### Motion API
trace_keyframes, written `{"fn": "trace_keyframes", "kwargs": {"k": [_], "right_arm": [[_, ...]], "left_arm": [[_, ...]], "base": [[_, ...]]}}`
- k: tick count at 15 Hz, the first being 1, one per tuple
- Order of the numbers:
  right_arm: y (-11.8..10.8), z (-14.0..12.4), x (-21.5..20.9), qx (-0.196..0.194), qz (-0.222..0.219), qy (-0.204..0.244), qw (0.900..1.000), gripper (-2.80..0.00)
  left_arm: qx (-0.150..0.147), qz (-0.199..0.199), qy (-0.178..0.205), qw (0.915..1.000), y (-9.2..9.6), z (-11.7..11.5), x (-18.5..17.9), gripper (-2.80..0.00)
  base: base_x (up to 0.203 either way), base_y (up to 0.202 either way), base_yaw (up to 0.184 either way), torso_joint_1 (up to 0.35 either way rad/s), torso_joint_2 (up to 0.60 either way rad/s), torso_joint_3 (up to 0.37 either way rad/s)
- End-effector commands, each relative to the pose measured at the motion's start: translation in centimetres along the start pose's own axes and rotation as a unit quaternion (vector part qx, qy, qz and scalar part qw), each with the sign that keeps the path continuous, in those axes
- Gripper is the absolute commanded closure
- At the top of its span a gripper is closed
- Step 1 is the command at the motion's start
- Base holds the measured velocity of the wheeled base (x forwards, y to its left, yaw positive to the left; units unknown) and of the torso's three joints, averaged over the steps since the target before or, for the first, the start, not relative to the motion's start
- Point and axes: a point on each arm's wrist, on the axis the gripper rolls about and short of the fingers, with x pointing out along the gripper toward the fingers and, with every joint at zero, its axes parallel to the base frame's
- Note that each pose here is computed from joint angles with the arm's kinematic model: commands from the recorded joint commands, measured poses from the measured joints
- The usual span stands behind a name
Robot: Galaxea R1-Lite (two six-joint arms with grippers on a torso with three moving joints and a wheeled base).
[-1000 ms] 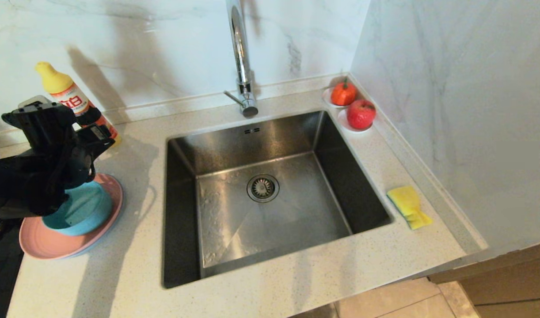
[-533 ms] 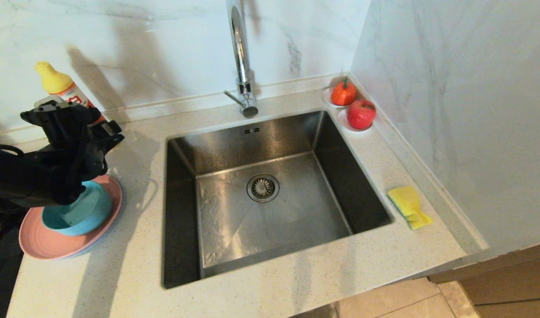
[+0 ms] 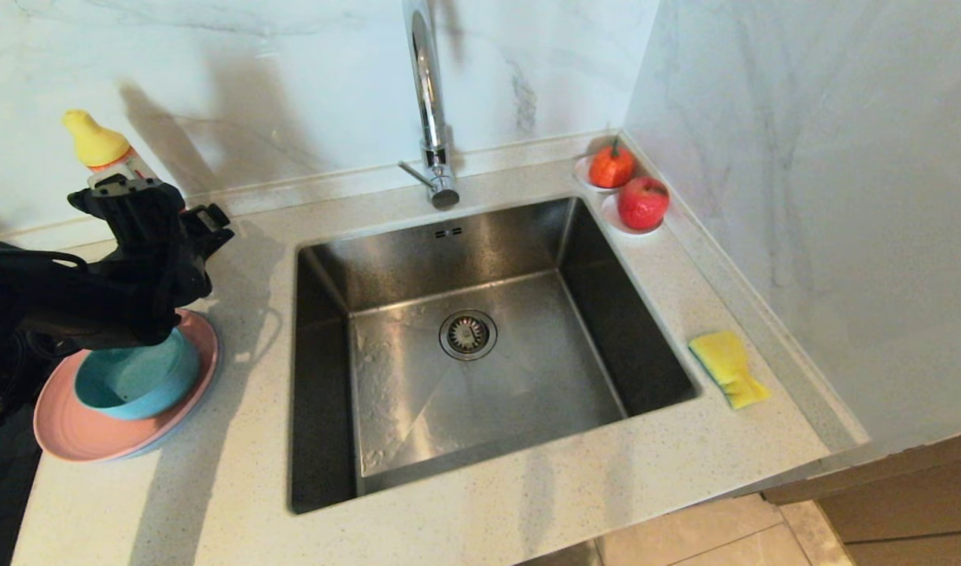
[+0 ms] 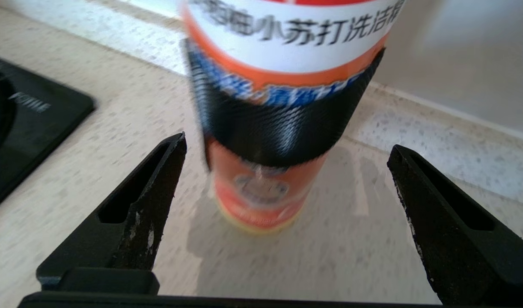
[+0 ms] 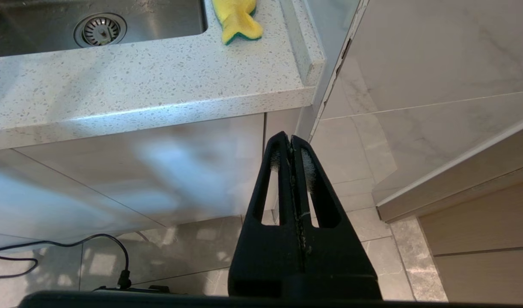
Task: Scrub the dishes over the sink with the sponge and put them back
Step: Grab the dish soap
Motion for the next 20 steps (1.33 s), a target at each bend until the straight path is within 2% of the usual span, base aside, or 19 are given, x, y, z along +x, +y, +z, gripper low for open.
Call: {"fn": "trace_keyframes", "kwargs": {"k": [1, 10, 16, 17, 20], "right_arm": [[0.0, 0.0, 0.0, 0.0, 0.0, 0.0, 1.0, 0.0], [0.0, 0.0, 0.0, 0.0, 0.0, 0.0, 1.0, 0.0], [0.0, 0.0, 0.0, 0.0, 0.0, 0.0, 1.0, 0.0], [0.0, 0.0, 0.0, 0.0, 0.0, 0.0, 1.0, 0.0], [0.0, 0.0, 0.0, 0.0, 0.0, 0.0, 1.0, 0.0]], "left_arm": [[0.001, 0.001, -0.006, 1.0, -0.3, -0.9, 1.1, -2.8], [0.013, -0.01, -0.047, 0.9988, -1.7, -1.5, 4.3, -2.8], [0.015, -0.008, -0.05, 0.9986, -1.8, -1.7, 5.1, -2.8], [0.015, -0.006, -0.051, 0.9986, -1.8, -1.6, 5.2, 0.0], [0.013, -0.007, -0.055, 0.9984, -1.9, -1.2, 5.2, 0.0]], "base": [[0.0, 0.0, 0.0, 0.0, 0.0, 0.0], [0.0, 0.0, 0.0, 0.0, 0.0, 0.0], [0.0, 0.0, 0.0, 0.0, 0.0, 0.0], [0.0, 0.0, 0.0, 0.0, 0.0, 0.0], [0.0, 0.0, 0.0, 0.0, 0.0, 0.0]]}}
